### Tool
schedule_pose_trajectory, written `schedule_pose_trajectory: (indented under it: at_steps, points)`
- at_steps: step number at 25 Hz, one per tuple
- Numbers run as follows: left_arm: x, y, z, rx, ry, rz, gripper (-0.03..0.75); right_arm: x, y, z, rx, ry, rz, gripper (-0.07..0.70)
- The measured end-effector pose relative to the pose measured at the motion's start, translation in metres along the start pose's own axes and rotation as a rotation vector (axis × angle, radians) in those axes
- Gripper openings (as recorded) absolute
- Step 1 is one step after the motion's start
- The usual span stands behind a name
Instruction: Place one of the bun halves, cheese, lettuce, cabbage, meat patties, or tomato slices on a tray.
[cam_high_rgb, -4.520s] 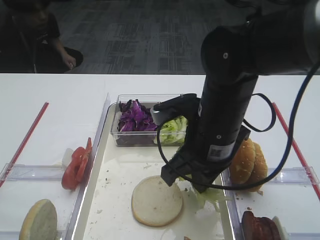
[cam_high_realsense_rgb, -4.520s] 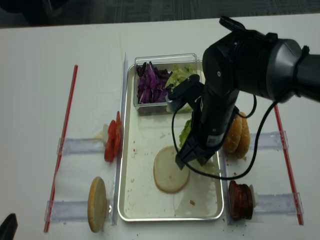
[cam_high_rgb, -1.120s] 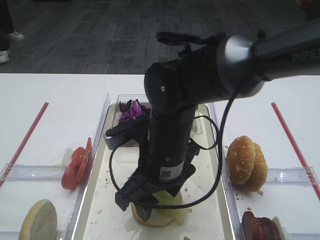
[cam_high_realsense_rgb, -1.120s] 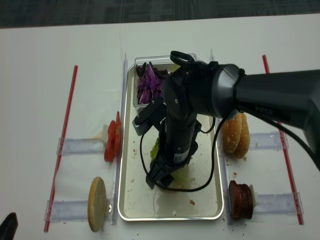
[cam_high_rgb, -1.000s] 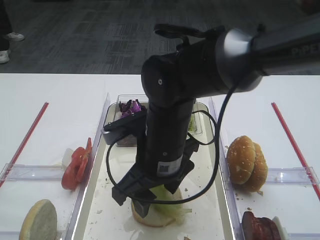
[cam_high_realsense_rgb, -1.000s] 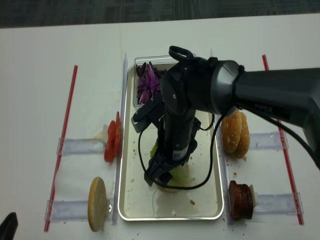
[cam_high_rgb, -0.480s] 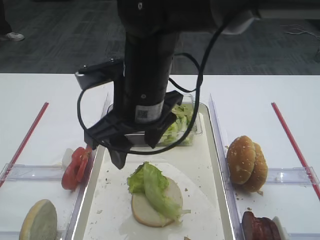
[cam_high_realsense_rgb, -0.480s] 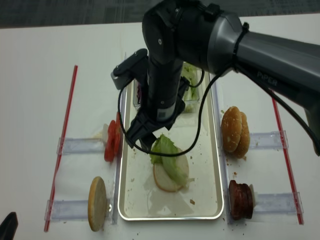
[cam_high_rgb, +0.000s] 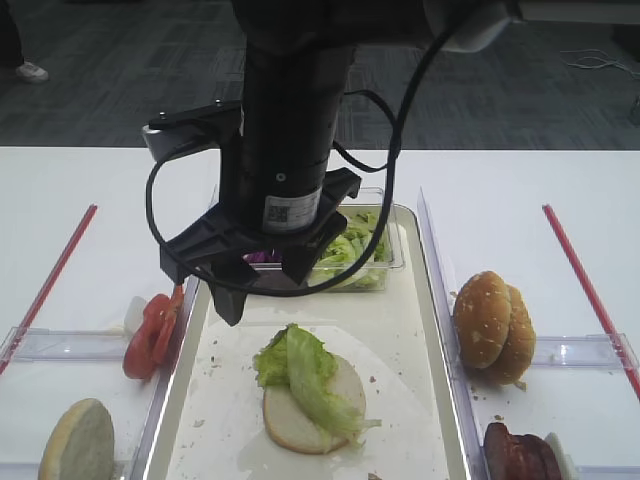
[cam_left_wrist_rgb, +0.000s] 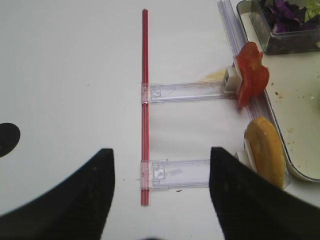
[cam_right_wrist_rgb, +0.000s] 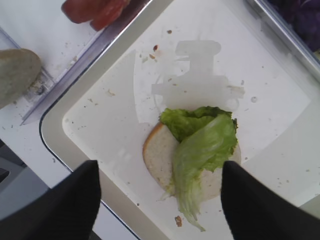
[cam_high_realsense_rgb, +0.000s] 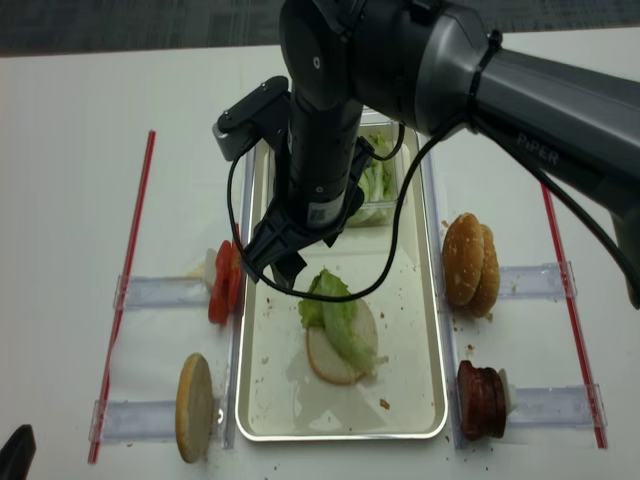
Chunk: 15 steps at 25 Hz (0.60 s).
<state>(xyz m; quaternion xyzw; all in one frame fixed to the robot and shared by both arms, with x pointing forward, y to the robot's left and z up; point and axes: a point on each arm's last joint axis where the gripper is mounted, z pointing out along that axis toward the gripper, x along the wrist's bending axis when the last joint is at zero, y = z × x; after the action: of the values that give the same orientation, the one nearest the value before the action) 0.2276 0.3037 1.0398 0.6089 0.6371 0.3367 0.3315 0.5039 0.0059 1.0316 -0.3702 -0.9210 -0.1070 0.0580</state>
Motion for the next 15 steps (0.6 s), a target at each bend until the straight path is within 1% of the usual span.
schedule_pose_trajectory:
  at_steps: [3, 6, 13, 15]
  points:
    - [0.000, 0.000, 0.000, 0.000, 0.000, 0.000, 0.421, -0.002, 0.000, 0.000, -0.001, -0.005, 0.003, 0.512]
    - [0.000, 0.000, 0.000, 0.000, 0.000, 0.000, 0.421, -0.014, 0.000, -0.003, -0.004, -0.008, 0.033, 0.512]
    - [0.000, 0.000, 0.000, 0.000, 0.000, 0.000, 0.421, -0.076, -0.003, -0.015, -0.033, -0.033, 0.183, 0.512]
    - [0.000, 0.000, 0.000, 0.000, 0.000, 0.000, 0.421, -0.100, -0.006, -0.020, -0.043, -0.046, 0.240, 0.512]
